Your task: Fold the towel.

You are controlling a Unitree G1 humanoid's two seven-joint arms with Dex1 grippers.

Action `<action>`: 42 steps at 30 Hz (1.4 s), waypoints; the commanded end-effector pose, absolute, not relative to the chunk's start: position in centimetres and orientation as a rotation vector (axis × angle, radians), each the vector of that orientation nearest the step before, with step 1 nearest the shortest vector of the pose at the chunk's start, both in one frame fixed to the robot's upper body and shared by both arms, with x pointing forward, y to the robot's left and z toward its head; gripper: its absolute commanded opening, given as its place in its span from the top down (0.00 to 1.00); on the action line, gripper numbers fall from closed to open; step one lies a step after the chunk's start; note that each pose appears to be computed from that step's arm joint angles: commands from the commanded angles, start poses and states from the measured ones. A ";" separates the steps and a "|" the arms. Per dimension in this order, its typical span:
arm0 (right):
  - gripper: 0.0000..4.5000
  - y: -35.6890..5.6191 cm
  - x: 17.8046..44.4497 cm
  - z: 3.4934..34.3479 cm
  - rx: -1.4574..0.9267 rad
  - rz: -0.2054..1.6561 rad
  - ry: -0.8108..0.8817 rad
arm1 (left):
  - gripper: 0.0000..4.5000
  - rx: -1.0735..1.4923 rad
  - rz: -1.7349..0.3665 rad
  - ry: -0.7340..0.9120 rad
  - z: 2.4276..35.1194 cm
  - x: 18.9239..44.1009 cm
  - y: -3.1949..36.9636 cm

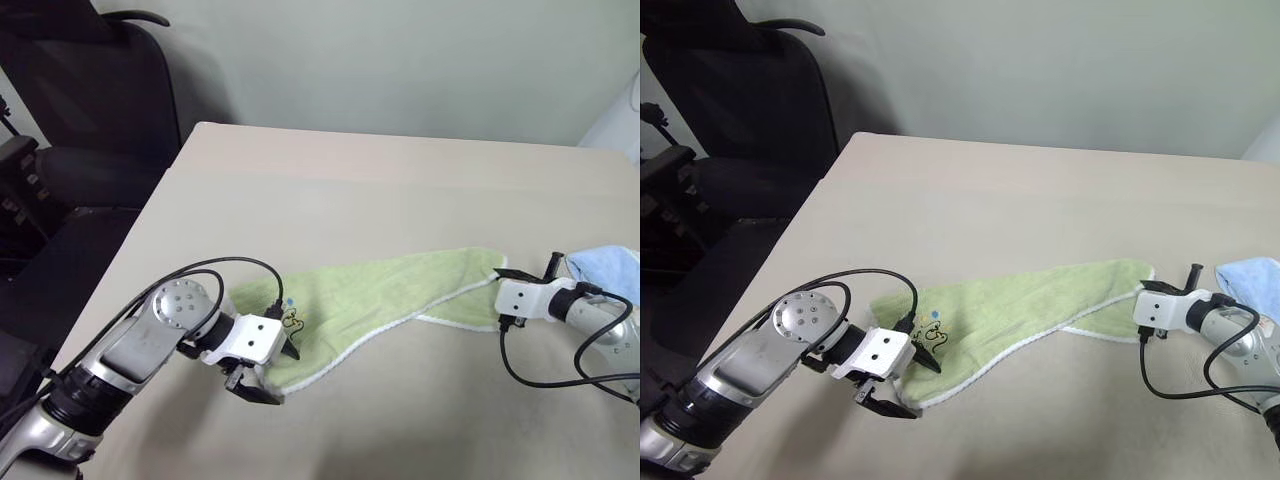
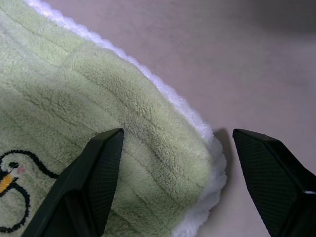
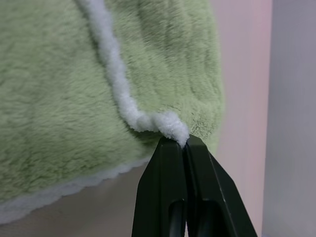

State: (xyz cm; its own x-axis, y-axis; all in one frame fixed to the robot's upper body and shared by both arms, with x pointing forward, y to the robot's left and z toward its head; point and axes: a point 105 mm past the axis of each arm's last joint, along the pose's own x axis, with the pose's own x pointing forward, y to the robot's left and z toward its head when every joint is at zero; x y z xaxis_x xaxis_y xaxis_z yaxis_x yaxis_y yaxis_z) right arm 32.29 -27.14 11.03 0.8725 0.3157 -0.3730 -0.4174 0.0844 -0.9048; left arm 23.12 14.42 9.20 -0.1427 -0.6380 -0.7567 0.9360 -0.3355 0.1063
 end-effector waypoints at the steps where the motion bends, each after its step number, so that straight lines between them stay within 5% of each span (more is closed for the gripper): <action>1: 1.00 -27.6 32.4 12.9 -1.392 0.497 0.050 | 0.34 0.868 -1.727 0.481 8.7 23.2 14.0; 9: 1.00 -28.0 32.8 13.6 -1.404 0.477 0.052 | 0.98 0.708 -1.691 0.436 9.9 23.1 13.3; 15: 1.00 -28.3 33.4 15.7 -1.366 0.428 0.015 | 0.99 0.443 -1.521 0.255 14.5 25.8 12.3; 24: 1.00 -32.2 35.3 24.5 -1.260 0.167 -0.069 | 0.99 -0.046 -0.972 -0.253 28.7 37.0 12.3; 28: 1.00 -33.7 34.9 28.8 -1.191 0.083 -0.131 | 0.99 -0.143 -0.848 -0.394 33.7 39.4 14.2; 31: 1.00 -34.4 33.9 30.9 -1.115 0.058 -0.158 | 0.99 -0.171 -0.851 -0.438 35.2 39.2 15.5; 35: 1.00 -34.6 31.6 31.4 -1.004 0.130 -0.134 | 0.99 -0.135 -0.978 -0.436 34.5 35.9 16.4; 42: 1.00 -31.5 27.5 22.5 -0.858 0.505 0.177 | 0.99 0.125 -1.228 -0.001 23.5 28.9 15.8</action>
